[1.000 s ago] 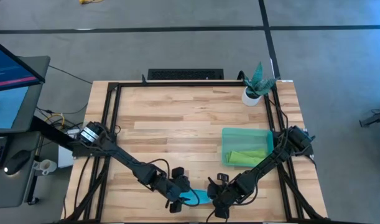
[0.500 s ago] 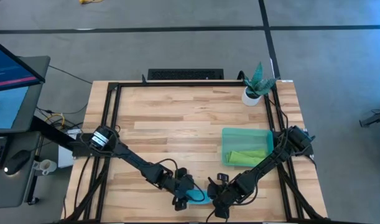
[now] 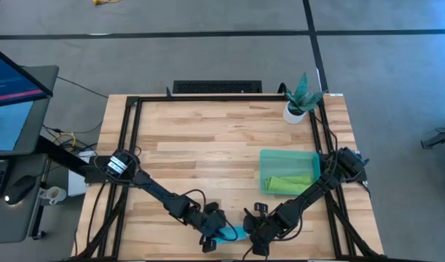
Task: Roll microfiber towels into tight, uniform cylinder then place into a basket
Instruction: Put the blue towel into the green bin
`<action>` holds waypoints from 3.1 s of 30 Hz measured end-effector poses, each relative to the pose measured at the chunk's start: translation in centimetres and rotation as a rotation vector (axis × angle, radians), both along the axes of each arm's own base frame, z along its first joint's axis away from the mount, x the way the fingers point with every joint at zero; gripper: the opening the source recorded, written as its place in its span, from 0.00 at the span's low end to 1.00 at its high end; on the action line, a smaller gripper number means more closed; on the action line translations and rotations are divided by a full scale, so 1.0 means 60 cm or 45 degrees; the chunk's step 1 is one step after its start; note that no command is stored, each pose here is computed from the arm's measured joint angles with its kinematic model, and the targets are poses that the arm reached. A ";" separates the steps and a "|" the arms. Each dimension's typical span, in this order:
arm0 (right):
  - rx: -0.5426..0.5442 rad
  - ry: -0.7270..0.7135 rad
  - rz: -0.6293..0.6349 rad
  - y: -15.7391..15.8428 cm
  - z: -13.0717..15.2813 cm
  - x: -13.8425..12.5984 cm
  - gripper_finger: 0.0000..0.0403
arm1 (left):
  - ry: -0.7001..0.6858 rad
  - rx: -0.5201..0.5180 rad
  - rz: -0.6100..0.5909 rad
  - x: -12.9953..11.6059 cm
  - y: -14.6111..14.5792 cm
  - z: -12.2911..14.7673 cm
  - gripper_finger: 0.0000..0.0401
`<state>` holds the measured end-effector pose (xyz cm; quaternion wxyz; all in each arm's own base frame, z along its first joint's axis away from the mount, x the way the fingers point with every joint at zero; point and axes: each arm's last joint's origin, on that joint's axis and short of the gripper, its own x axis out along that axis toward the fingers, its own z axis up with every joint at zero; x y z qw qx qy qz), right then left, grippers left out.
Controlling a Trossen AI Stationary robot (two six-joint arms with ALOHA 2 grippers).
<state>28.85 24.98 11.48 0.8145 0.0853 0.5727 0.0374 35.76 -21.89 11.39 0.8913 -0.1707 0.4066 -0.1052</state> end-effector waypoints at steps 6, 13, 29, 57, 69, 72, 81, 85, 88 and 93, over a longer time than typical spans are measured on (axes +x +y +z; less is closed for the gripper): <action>-0.078 -0.063 0.086 0.006 0.023 -0.018 0.08 | -0.092 0.005 0.000 0.019 0.005 0.017 0.06; -0.212 0.006 0.106 -0.004 0.050 -0.049 0.08 | -0.219 0.055 -0.085 0.059 0.023 0.055 0.02; -0.481 0.057 0.061 -0.055 0.145 -0.116 0.08 | -0.274 0.304 -0.140 0.135 0.102 0.143 0.04; -0.676 0.103 -0.186 -0.201 0.173 -0.215 0.08 | -0.387 0.458 0.177 0.202 0.309 0.177 0.04; -0.653 0.013 -0.259 -0.247 0.181 -0.243 0.08 | -0.459 0.501 0.217 0.214 0.345 0.203 0.04; -0.653 0.019 -0.271 -0.256 0.184 -0.249 0.07 | -0.510 0.536 0.215 0.231 0.351 0.217 0.04; -0.621 0.175 -0.311 -0.280 0.173 -0.286 0.07 | -0.349 0.645 0.101 0.302 0.353 0.158 0.04; -0.602 0.207 -0.341 -0.286 0.165 -0.296 0.07 | -0.282 0.661 0.066 0.313 0.353 0.146 0.04; -0.577 0.206 -0.335 -0.288 0.156 -0.298 0.08 | -0.254 0.685 0.046 0.314 0.353 0.134 0.04; -0.534 0.217 -0.400 -0.288 0.136 -0.300 0.07 | -0.229 0.716 0.031 0.317 0.354 0.119 0.04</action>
